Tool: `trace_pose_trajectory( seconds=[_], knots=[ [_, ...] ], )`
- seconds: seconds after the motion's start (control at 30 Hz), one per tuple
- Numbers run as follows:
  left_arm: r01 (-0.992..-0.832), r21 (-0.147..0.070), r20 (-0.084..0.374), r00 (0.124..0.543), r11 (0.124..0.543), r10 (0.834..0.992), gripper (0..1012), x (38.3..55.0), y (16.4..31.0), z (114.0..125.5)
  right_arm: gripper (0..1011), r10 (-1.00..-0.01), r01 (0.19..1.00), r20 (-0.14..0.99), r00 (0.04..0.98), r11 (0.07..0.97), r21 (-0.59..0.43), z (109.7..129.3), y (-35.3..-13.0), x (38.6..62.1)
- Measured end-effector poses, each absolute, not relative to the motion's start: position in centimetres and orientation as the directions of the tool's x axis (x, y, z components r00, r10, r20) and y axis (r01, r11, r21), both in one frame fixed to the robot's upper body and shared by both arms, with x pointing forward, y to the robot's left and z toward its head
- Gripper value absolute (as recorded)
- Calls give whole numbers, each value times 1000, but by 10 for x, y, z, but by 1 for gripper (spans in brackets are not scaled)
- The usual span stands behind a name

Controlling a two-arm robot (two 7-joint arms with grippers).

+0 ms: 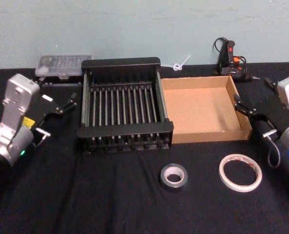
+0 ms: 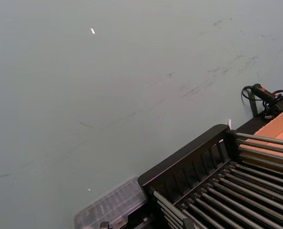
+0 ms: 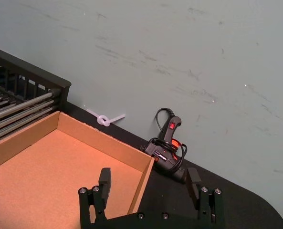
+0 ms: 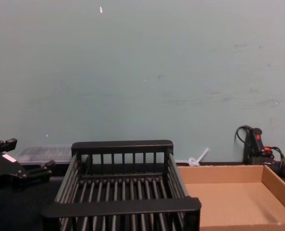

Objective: Pick up the white tape and place it into the black box , Pick up the silver tape and place it into the brown box.

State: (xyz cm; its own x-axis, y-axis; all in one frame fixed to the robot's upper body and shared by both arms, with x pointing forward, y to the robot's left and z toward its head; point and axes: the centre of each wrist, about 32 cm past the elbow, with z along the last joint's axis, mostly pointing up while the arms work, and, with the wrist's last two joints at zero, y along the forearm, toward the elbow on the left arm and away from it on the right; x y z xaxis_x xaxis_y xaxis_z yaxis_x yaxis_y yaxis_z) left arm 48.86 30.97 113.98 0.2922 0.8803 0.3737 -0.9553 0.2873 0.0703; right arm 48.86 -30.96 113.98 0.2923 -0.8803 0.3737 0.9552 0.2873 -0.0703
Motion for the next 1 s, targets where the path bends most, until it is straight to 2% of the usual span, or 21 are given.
trace_pose_trajectory(
  seconds=[1.0],
  knots=[
    [-955, 70, 374, 292, 287, 880, 1001, 489, 310, 1140, 1002, -880, 955, 374, 292, 287, -70, 1140, -310, 489]
  ],
)
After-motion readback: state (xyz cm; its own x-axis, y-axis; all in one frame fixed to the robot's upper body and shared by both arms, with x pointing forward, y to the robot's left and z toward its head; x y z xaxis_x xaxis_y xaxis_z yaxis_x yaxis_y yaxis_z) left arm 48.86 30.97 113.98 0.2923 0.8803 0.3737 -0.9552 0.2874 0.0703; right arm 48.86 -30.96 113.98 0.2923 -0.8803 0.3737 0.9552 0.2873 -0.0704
